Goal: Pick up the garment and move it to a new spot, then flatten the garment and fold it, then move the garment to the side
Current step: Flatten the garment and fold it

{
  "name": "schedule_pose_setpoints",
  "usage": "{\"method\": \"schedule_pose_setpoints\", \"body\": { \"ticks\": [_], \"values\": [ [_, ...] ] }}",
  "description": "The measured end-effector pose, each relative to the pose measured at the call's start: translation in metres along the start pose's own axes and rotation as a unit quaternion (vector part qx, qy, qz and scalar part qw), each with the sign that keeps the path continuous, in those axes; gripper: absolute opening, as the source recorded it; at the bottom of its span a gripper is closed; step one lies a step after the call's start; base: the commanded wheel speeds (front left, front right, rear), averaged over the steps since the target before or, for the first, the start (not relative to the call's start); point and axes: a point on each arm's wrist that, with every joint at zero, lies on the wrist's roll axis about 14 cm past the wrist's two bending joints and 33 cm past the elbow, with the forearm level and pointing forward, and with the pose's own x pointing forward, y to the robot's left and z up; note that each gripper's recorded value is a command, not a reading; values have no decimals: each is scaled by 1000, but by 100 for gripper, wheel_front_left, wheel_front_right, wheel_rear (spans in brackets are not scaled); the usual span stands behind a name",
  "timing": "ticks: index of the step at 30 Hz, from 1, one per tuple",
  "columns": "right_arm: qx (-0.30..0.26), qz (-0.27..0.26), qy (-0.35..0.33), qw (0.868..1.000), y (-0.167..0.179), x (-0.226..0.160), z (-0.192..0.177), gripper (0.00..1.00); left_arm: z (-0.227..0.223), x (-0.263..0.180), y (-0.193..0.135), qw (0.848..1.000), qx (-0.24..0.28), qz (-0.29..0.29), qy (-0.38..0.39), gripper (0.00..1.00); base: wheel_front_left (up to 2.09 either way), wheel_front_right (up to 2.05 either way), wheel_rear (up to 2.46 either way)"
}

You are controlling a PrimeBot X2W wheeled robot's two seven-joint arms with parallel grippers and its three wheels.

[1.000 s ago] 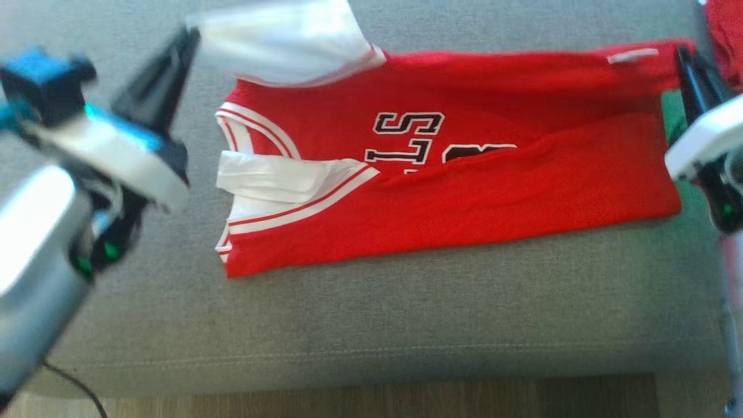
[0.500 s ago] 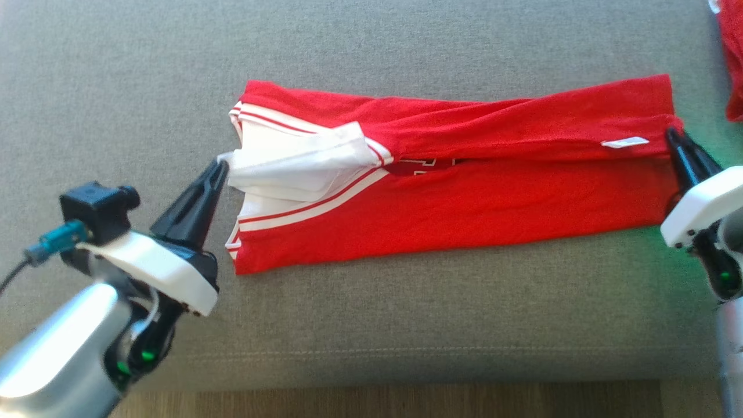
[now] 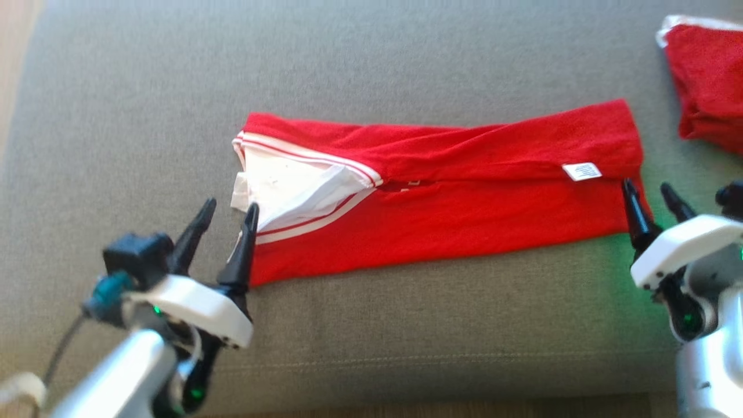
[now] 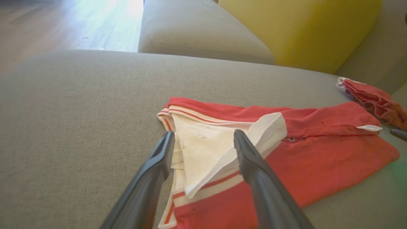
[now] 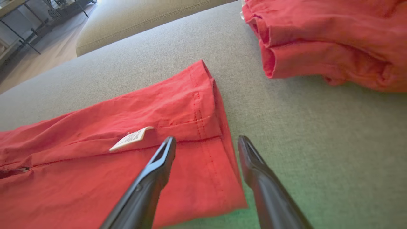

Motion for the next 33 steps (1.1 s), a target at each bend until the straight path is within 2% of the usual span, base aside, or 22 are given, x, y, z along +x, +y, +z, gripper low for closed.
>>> {"method": "schedule_pose_setpoints", "body": {
  "ticks": [7, 13, 19, 29, 30, 32, 33],
  "values": [
    [39, -17, -9, 999, -9, -14, 0, 100, -4, -25, -20, 999, -6, 28, -18, 100, 0, 0, 0],
    [63, -22, 7, 998, -6, -4, -6, 100, -8, -40, -32, 999, 8, 37, -31, 100, 0, 0, 0],
    [55, -12, 20, 998, 13, 17, -2, 100, -16, -49, -35, 998, 13, 49, -30, 100, 0, 0, 0],
    [10, -46, 75, 996, -6, 34, -22, 100, -24, -58, -22, 996, 16, 82, -25, 100, 0, 0, 0],
    [9, -46, 79, 996, -5, 34, -23, 91, -23, -58, -22, 996, 15, 82, -27, 100, 0, 0, 0],
    [13, -46, 82, 995, -4, 35, -23, 45, -20, -57, -20, 996, 17, 84, -32, 100, 0, 0, 0],
    [15, -47, 85, 995, -4, 35, -24, 31, -19, -57, -19, 996, 18, 84, -35, 100, 0, 0, 0]
  ]
}}
